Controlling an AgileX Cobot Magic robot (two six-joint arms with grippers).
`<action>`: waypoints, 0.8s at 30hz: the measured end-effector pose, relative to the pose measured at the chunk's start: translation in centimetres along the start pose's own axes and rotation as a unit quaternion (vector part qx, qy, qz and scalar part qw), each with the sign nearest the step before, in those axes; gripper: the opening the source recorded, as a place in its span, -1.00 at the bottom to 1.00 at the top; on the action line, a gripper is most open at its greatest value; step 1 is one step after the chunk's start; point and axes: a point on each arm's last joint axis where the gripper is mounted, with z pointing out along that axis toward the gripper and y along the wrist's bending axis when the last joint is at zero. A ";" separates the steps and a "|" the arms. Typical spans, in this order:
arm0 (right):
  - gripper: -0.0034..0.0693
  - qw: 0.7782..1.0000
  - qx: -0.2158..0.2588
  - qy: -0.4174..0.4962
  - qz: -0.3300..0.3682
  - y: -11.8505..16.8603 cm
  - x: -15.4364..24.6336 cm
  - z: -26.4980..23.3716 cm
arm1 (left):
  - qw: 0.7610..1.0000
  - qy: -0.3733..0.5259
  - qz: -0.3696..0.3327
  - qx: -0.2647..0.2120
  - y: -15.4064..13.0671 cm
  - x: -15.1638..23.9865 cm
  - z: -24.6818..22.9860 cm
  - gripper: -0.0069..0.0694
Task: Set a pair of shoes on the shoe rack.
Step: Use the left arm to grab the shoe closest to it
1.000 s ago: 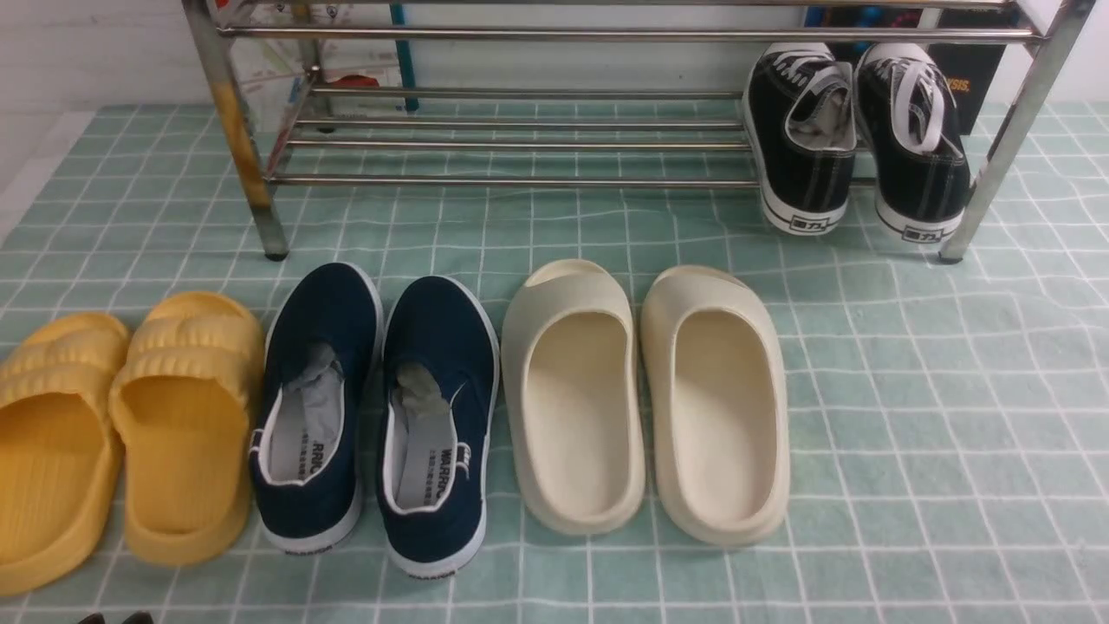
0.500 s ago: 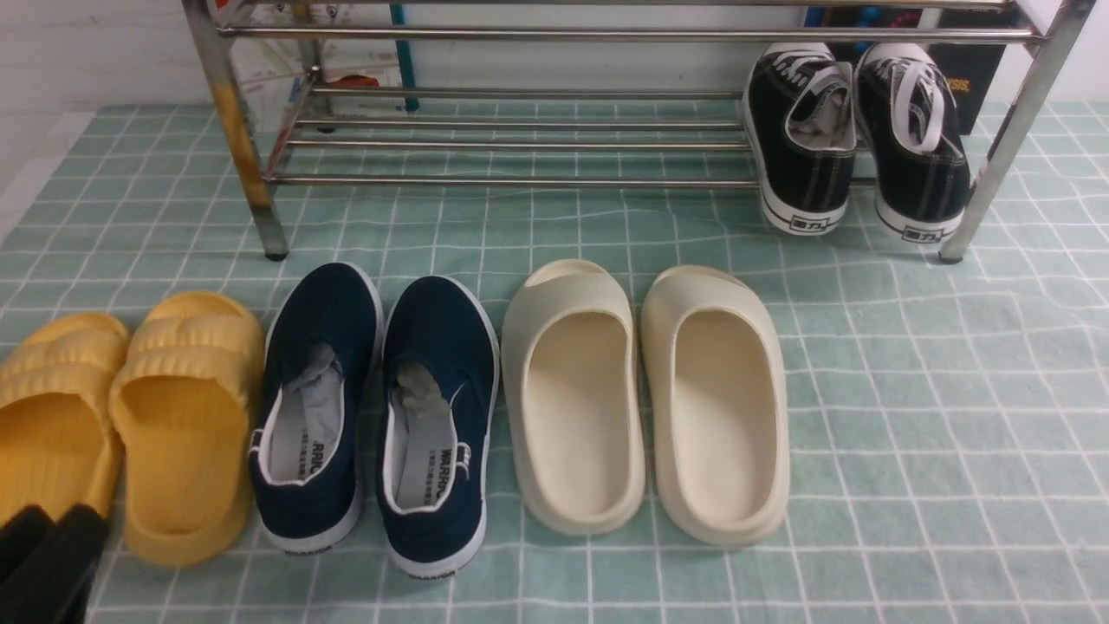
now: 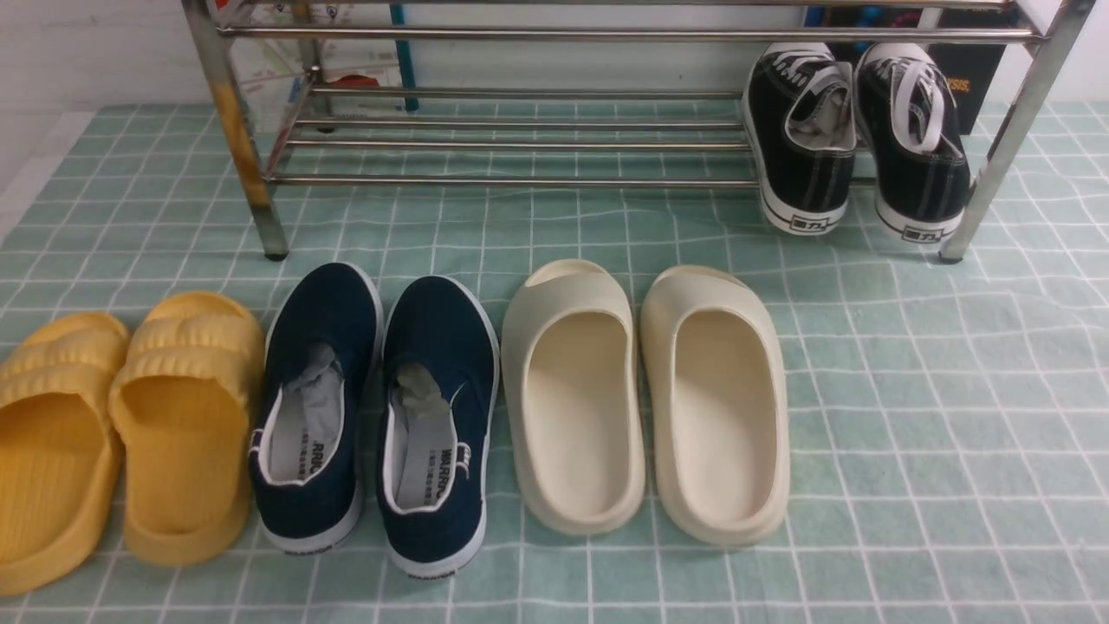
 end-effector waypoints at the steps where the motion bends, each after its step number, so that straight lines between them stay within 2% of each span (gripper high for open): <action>1: -0.26 1.000 0.000 0.000 0.000 0.0 0.0 0.0 | 1.000 0.007 -0.009 -0.001 0.0 0.0 0.1 -0.19; 4: -0.25 1.000 0.000 0.000 0.000 0.0 0.0 0.0 | 0.999 0.045 -0.024 -0.015 -0.2 0.0 1.0 -0.19; 6: -0.25 1.000 0.000 0.000 0.000 0.0 0.0 0.0 | 0.990 0.125 -0.036 -0.054 -0.4 0.3 2.5 -0.19; 8: -0.25 1.000 0.000 0.000 0.000 0.0 0.0 0.0 | 0.972 0.207 -0.040 -0.101 -0.2 0.9 3.7 -0.19; 12: -0.25 1.000 0.000 0.000 0.000 0.0 0.0 0.0 | 0.942 0.288 -0.057 -0.163 0.3 2.0 4.6 -0.19; 19: -0.25 1.000 0.000 0.000 0.000 0.0 0.0 0.0 | 0.919 0.340 -0.049 -0.195 1.4 4.1 5.9 -0.22; 21: -0.25 1.000 0.000 0.000 0.000 0.0 0.0 0.0 | 0.900 0.378 -0.033 -0.214 1.6 4.4 6.9 -0.39; 24: -0.25 1.000 0.000 0.000 0.000 0.0 0.0 0.0 | 0.841 0.468 -0.004 -0.273 2.0 4.8 8.8 -0.82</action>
